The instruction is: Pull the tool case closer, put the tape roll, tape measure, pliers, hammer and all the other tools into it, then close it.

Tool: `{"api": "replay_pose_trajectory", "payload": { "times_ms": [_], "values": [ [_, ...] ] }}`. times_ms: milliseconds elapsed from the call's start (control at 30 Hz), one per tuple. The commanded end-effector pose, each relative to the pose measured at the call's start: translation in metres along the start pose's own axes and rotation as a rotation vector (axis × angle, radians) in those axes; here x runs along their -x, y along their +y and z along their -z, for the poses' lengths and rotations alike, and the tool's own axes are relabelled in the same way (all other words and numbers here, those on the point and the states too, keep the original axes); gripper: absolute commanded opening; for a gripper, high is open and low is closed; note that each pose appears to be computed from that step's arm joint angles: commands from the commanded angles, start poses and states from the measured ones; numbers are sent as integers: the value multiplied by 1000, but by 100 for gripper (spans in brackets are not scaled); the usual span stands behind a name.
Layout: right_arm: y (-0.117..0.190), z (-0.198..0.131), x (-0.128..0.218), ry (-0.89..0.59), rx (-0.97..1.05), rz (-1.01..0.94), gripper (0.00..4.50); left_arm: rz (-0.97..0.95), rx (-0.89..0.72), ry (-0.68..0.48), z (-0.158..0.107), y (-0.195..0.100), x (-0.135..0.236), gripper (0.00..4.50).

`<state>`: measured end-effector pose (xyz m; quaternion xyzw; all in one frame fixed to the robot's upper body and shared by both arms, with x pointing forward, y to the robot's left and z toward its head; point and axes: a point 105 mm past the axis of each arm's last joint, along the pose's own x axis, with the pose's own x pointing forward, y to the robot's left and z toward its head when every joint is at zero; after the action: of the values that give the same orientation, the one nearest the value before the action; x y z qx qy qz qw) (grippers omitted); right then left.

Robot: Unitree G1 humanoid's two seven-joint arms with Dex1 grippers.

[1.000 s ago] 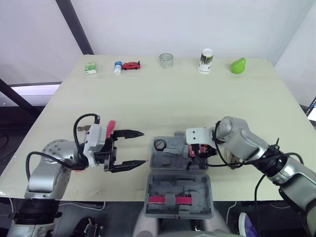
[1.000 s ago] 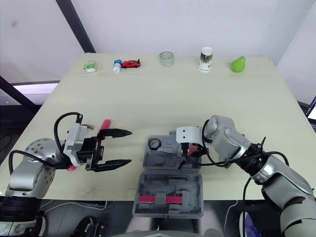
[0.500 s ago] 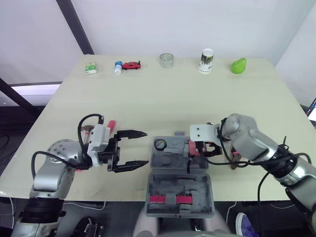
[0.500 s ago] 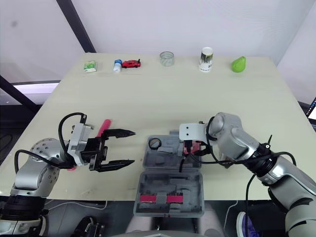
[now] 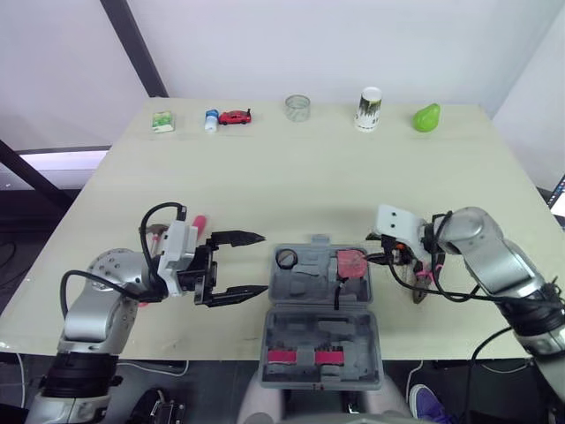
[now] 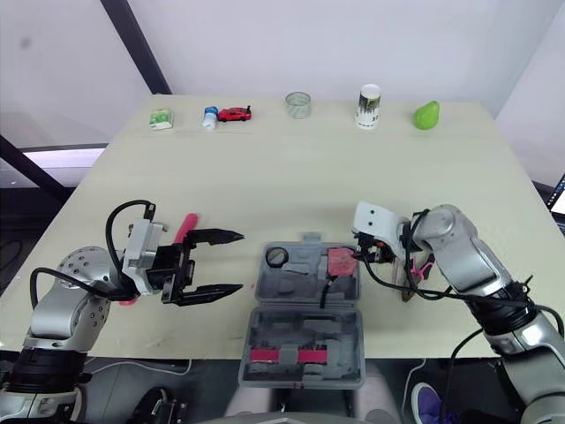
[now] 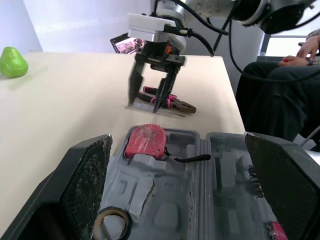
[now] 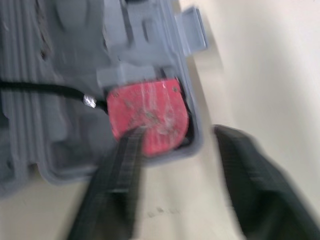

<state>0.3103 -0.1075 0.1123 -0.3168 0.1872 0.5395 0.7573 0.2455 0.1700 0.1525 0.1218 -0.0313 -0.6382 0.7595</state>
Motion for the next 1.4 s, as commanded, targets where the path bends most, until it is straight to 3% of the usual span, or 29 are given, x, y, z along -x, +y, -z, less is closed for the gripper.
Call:
{"api": "replay_pose_trajectory", "payload": {
  "times_ms": [33, 400, 600, 1067, 1267, 1400],
  "values": [
    [1, -18, 3, -200, 1, 50, 156, 1, -36, -19, -9, 2, 0, 450],
    [5, -11, -16, -493, -96, 132, 156, 11, -46, -18, -10, 5, 0, 450],
    [6, 8, -26, -528, -138, 131, 156, 6, -50, -15, -12, 6, 1, 450],
    [34, 71, -70, -346, -248, 33, 156, -12, -48, -9, -12, 5, 0, 450],
    [48, 99, -83, -190, -298, -24, 156, -14, -46, -10, -13, 6, -2, 450],
    [49, 101, -82, -170, -279, -10, 156, -30, -27, -7, -11, 5, -1, 450]
  ]
}}
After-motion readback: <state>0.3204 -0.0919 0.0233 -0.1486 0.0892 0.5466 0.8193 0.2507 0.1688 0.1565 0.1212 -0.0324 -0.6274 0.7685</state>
